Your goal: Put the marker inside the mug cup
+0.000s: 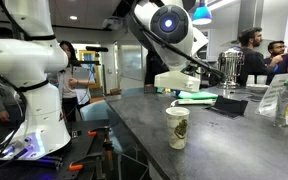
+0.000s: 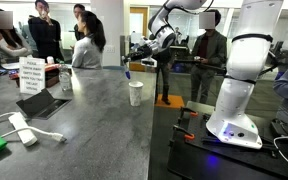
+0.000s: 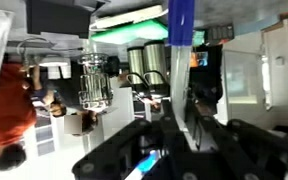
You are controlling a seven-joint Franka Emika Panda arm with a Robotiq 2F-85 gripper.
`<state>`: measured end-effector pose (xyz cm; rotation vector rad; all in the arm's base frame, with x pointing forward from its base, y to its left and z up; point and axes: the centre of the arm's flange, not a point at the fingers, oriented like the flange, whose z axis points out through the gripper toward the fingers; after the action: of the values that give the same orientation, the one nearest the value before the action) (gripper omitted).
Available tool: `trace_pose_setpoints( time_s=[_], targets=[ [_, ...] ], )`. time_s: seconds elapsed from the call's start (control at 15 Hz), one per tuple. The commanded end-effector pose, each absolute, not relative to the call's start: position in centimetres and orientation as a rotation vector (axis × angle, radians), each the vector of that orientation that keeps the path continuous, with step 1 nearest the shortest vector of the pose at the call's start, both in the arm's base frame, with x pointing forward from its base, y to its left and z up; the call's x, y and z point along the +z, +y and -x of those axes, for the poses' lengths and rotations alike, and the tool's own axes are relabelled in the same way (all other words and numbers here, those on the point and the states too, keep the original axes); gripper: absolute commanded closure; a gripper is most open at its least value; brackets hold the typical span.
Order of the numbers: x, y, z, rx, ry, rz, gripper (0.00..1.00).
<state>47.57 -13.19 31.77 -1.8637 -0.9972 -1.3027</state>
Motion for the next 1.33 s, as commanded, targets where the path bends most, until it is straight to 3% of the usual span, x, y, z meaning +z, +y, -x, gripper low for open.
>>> trace_pose_setpoints(
  time_s=[0.0,0.67,1.27],
  targets=[
    [30.6,-14.2,-46.6,-1.373,-0.951,1.852,0.95],
    [24.6,-17.0,-40.3,-1.394,-0.839,1.942,0.95],
    [23.9,-16.7,-40.7,-1.462,-0.857,1.948,0.95]
  ],
)
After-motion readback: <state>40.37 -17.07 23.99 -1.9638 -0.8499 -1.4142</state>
